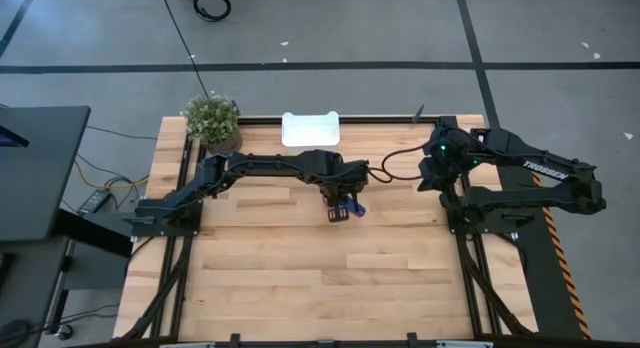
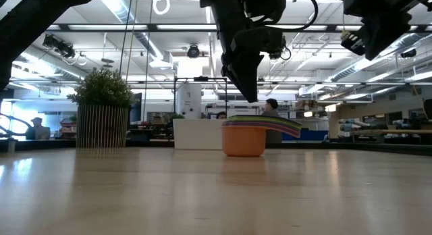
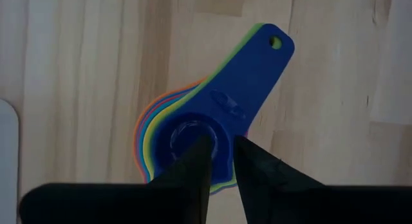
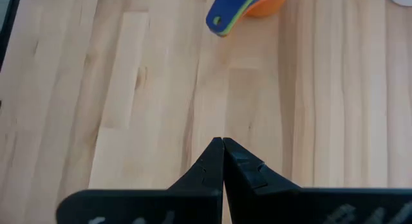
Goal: Nest measuring cups in basket
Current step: Put the nested measuring cups into the white bin
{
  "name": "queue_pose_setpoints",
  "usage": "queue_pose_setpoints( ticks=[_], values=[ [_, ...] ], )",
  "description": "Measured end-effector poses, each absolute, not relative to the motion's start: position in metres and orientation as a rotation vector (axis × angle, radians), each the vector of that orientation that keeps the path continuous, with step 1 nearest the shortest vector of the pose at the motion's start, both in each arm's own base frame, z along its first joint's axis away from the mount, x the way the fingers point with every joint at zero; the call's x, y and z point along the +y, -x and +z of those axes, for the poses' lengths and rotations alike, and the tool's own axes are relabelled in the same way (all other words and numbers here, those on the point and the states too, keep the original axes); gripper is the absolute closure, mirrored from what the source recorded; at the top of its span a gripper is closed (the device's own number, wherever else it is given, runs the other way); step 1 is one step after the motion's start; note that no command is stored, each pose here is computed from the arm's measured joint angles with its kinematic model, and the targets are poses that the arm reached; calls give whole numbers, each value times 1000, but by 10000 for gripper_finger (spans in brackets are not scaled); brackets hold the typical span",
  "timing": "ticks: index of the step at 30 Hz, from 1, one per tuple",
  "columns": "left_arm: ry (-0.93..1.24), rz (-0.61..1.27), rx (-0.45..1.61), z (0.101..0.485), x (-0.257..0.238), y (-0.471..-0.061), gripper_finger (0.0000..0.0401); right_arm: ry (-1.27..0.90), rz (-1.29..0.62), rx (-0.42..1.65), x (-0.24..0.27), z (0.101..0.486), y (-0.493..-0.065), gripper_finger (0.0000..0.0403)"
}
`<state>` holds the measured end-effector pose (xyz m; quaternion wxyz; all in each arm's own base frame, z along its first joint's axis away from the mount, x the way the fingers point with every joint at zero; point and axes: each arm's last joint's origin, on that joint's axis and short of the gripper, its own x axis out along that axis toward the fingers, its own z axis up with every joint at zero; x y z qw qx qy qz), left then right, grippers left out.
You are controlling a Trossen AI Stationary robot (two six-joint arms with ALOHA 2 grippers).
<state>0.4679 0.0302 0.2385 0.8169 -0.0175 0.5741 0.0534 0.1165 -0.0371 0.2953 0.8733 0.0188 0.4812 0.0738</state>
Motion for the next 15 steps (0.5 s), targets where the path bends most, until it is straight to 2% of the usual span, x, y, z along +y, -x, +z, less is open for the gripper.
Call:
queue_pose_setpoints(
  ticks=[11,15],
  values=[
    [37,113,1223,239,28,-468,328,-30,147,993,-38,296,-118,385],
    [-46,51,1225,239,23,-468,328,-20,141,972,-39,297,-120,382]
  ],
)
